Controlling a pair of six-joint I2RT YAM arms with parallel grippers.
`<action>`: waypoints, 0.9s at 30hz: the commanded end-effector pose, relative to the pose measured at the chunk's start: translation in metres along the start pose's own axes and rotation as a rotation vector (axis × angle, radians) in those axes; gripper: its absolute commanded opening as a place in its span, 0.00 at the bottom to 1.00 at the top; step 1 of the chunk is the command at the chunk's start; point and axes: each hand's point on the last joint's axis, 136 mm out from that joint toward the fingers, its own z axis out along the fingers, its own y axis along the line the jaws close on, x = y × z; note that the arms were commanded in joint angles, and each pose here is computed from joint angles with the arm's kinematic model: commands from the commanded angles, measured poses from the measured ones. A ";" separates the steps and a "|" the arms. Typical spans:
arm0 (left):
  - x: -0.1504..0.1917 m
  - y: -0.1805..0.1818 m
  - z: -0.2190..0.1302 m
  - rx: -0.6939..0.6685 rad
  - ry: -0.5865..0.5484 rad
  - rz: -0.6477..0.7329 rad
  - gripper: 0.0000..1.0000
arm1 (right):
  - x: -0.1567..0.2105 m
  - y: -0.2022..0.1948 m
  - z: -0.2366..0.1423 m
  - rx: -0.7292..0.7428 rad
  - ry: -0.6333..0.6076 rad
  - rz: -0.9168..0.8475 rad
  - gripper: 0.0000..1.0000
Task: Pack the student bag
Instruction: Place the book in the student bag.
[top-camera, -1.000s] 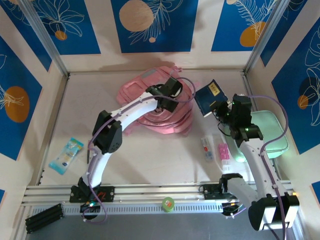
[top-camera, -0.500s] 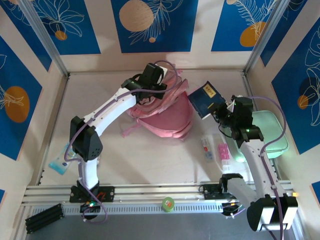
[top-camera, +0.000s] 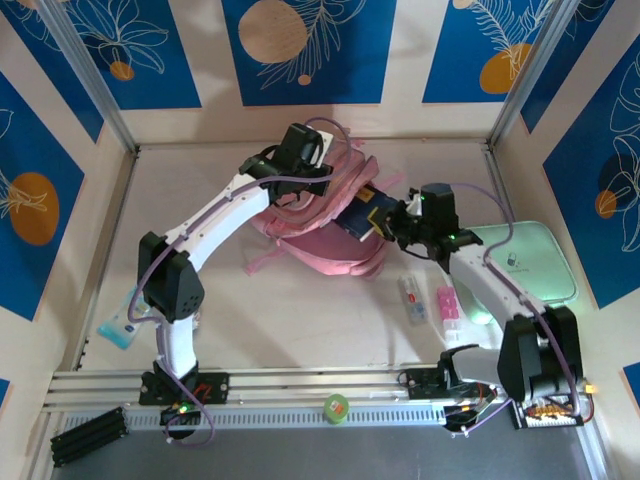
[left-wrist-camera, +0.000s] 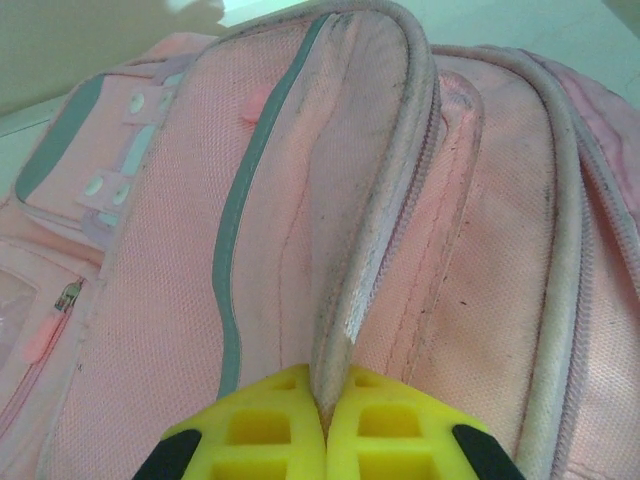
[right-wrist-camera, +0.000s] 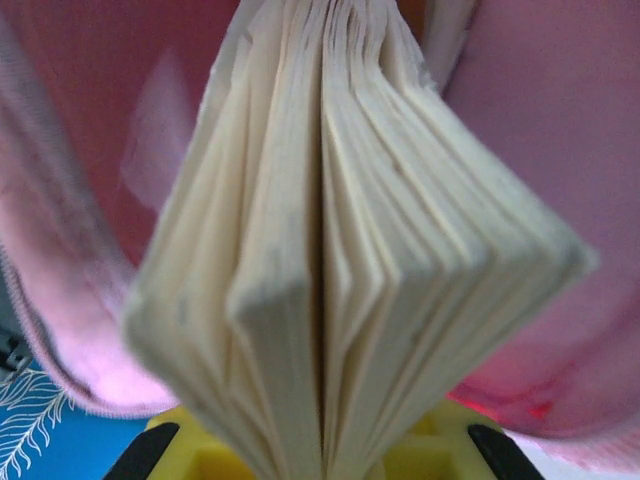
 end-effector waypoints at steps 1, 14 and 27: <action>-0.077 -0.014 -0.057 0.101 -0.271 -0.042 0.00 | -0.018 0.034 0.018 -0.083 -0.048 -0.043 0.05; -0.075 0.001 -0.058 0.154 -0.270 -0.140 0.00 | -0.043 -0.012 0.124 0.063 -0.048 0.052 0.05; -0.068 0.002 -0.049 0.216 -0.259 -0.228 0.00 | -0.043 -0.008 0.173 0.029 -0.021 0.089 0.25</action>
